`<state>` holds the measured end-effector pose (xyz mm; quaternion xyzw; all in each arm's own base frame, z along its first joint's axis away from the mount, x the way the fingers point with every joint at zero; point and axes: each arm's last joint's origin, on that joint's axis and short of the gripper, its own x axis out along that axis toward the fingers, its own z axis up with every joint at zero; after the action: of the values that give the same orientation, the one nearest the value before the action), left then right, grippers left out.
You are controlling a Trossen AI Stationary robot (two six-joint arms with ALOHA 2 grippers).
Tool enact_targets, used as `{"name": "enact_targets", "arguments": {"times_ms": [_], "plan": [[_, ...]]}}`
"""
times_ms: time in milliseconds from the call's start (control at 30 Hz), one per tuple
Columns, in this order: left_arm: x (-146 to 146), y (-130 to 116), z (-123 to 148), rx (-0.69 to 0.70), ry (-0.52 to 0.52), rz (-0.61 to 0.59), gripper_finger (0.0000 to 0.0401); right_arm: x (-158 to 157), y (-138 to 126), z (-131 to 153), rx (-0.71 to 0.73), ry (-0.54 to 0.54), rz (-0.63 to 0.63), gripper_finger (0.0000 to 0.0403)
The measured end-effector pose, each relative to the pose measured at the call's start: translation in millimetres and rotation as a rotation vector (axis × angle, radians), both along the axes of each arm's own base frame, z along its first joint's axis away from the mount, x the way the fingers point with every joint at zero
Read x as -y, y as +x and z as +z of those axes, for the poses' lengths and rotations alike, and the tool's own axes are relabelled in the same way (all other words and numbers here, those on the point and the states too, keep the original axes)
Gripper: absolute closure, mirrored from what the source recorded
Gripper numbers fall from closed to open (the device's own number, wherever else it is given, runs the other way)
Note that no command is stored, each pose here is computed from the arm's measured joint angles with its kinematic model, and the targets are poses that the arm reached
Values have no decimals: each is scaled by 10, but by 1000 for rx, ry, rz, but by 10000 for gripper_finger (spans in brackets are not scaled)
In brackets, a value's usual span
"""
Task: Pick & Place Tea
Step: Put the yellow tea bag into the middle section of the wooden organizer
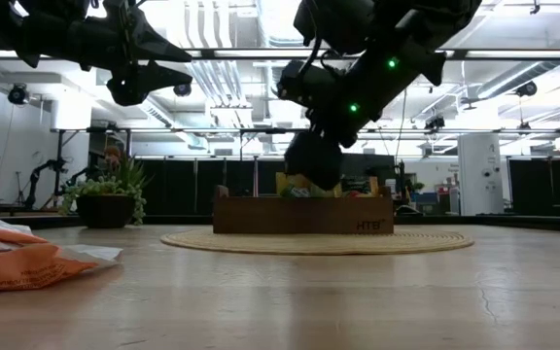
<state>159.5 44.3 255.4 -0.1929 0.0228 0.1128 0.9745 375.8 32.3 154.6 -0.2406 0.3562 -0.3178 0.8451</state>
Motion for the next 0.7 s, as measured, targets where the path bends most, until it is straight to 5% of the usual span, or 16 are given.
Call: {"name": "enact_targets", "arguments": {"times_ms": [433, 700], "plan": [[0, 0, 0, 0, 0, -1, 218, -22, 49, 40, 11, 17, 74, 259], [0, 0, 0, 0, 1, -1, 218, -28, 50, 44, 8, 12, 80, 350]]}}
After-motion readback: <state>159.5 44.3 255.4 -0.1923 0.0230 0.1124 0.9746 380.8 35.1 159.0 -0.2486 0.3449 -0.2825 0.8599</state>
